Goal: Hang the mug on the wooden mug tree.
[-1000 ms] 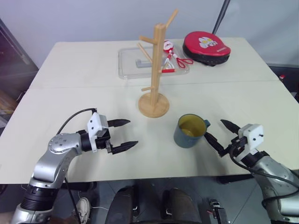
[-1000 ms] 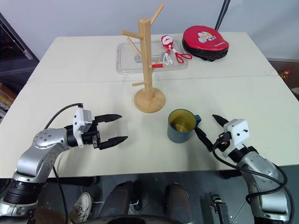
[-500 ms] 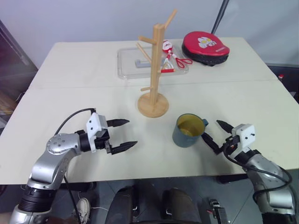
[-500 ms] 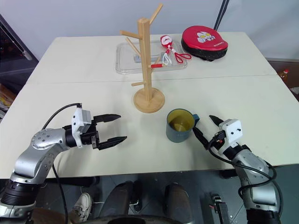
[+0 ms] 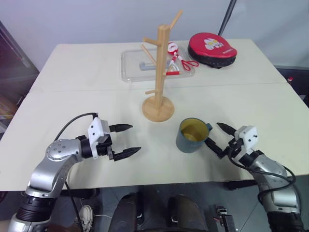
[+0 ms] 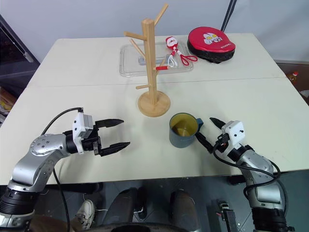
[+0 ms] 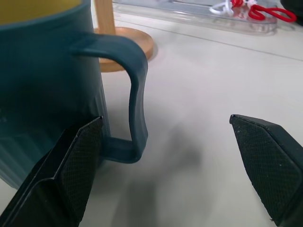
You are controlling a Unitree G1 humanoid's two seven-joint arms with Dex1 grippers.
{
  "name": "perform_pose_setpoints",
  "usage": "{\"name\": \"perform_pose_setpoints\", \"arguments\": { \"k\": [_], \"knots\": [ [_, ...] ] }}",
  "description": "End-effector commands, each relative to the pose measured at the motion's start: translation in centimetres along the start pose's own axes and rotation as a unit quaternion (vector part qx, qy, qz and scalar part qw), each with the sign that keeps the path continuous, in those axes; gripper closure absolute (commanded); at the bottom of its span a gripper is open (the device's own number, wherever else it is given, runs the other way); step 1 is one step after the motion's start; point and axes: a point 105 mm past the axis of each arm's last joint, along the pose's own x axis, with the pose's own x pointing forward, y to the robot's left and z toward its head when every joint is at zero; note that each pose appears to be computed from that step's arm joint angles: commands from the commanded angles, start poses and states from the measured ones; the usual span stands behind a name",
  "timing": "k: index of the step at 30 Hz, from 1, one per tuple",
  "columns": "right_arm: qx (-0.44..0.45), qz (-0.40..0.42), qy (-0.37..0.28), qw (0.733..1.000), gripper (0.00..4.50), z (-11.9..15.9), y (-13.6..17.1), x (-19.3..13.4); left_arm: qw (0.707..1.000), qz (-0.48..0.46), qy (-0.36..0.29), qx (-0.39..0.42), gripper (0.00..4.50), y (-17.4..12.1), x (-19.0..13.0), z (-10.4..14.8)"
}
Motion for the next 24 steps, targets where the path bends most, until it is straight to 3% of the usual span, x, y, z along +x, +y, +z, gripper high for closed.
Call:
{"name": "perform_pose_setpoints", "arguments": {
  "k": [1,3,6,13,19,24],
  "knots": [
    [-0.017,0.011,-0.013,1.0,0.07,1.1,0.0,0.4,1.0,0.006,-0.013,0.019,0.0,0.0,-0.4,1.2],
    [-0.015,0.015,-0.015,1.0,0.07,1.2,0.0,0.5,1.0,0.008,-0.013,0.019,0.0,0.0,-0.4,1.2],
    [-0.01,0.023,-0.017,1.0,0.94,1.2,0.1,0.7,1.0,0.012,-0.014,0.02,0.0,0.1,-0.5,1.2],
    [-0.002,0.038,-0.023,0.999,4.44,1.8,0.7,1.0,1.0,0.017,-0.013,0.021,0.0,0.2,-0.6,1.2],
    [-0.023,0.028,-0.027,0.999,4.44,3.0,1.1,0.7,0.999,0.021,-0.012,0.022,0.0,0.6,-0.6,1.0],
    [-0.132,0.047,-0.043,0.989,4.44,8.1,2.2,1.1,0.998,0.044,-0.017,0.031,0.0,1.8,-0.9,1.1]
  ]
}}
